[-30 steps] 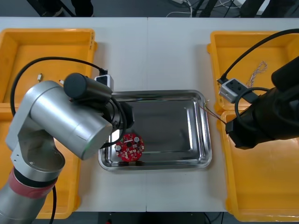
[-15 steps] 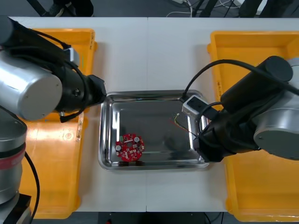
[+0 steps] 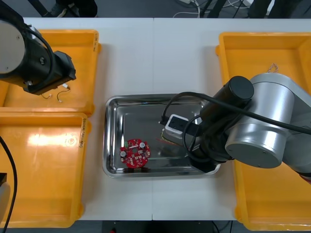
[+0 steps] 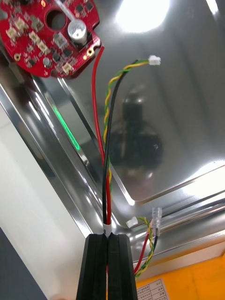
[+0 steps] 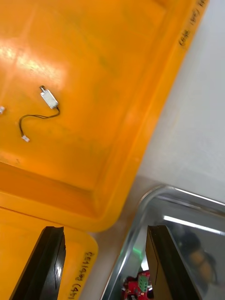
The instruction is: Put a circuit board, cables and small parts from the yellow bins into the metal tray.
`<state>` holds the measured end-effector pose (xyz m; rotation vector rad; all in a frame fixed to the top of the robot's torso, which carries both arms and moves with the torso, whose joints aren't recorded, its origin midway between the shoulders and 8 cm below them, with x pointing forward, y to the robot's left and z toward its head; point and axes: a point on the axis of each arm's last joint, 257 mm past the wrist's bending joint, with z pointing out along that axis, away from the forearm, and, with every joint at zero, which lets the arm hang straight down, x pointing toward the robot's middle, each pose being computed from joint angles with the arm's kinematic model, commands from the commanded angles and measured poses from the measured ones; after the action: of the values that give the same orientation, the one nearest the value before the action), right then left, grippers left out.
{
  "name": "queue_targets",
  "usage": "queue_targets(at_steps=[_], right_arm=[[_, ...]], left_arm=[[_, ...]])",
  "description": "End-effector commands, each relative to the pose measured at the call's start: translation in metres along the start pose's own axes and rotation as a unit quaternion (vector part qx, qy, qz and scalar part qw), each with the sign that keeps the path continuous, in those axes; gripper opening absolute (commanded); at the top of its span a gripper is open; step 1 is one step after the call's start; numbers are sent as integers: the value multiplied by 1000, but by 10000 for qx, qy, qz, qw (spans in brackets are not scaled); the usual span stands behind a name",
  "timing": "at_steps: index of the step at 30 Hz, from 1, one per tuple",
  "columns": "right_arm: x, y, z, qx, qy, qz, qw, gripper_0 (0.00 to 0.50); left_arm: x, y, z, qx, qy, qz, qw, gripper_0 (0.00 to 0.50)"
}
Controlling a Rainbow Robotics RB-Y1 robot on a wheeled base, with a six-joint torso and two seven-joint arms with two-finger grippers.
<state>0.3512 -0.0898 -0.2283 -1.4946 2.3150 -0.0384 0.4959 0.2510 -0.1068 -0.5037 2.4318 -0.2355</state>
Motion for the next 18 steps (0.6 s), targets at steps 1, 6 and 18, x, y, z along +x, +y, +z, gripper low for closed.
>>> queue_targets(at_steps=[1, 6, 18], right_arm=[[-8, -7, 0, 218, -35, -764, 9968, 0], [-5, -14, 8, 417, 102, -1175, 9921, 0], [6, -21, 40, 374, 378, -1610, 9855, 0]], left_arm=[[-54, 10, -22, -34, -366, 150, 9992, 500], [-76, 24, -14, -116, -398, -88, 9991, 500], [-118, 52, 14, -295, -684, -342, 9966, 500]])
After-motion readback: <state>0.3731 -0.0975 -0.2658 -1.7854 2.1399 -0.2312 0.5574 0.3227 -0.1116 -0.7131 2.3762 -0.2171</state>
